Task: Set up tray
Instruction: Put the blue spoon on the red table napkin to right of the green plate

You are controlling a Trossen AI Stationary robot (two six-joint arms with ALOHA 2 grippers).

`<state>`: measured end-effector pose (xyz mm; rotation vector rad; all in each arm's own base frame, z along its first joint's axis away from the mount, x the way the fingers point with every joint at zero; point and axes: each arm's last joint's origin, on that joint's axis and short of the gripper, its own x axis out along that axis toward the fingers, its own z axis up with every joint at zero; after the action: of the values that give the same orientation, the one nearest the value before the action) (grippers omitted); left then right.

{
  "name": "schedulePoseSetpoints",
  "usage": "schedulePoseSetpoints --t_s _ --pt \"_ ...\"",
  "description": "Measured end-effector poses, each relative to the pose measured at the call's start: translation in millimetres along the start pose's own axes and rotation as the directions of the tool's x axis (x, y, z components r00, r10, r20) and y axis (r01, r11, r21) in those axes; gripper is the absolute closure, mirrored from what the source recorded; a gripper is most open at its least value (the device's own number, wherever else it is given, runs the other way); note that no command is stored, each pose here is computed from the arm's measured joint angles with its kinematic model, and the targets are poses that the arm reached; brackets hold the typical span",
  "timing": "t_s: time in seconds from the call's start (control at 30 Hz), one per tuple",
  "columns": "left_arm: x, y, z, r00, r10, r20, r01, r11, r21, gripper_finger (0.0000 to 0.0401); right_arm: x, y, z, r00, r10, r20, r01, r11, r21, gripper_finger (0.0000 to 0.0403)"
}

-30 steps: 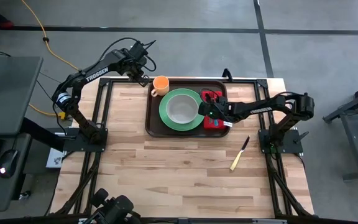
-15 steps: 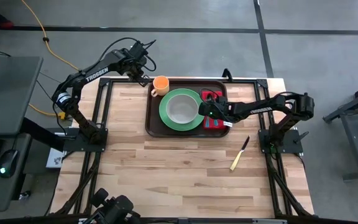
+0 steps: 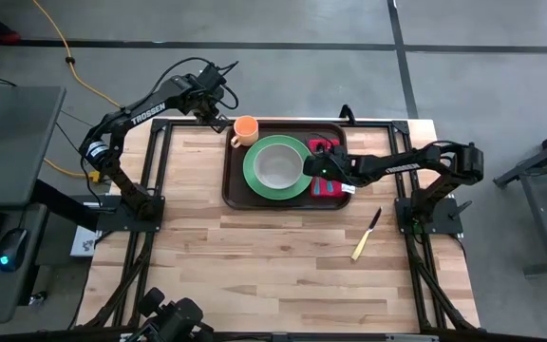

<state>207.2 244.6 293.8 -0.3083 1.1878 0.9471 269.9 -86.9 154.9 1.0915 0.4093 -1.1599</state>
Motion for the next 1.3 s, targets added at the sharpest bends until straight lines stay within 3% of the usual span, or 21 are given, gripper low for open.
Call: schedulePoseSetpoints --t_s 0.3,0.47,0.87,1.3 --pt "0 0 -6 0.998 -0.006 -0.058 0.007 1.0 0.024 0.0309 -31 -2 13 1.0 0.022 0.001 -0.022 0.998 -0.051 0.0344" --pt "-4 -1 -9 0.995 -0.068 -0.074 0.07 0.997 0.024 0.0309 -52 -8 17 1.0 0.007 -0.02 -0.008 0.997 -0.075 0.0357" --pt "-50 9 -27 0.994 -0.111 0.013 0.111 0.994 -0.003 0.0309 -83 -18 9 0.997 -0.014 -0.073 0.003 0.988 -0.157 0.0354" --pt "-104 17 -55 0.945 -0.291 0.149 0.298 0.954 -0.024 0.0309 -86 -22 2 0.984 -0.048 -0.171 0.008 0.974 -0.226 0.0354"
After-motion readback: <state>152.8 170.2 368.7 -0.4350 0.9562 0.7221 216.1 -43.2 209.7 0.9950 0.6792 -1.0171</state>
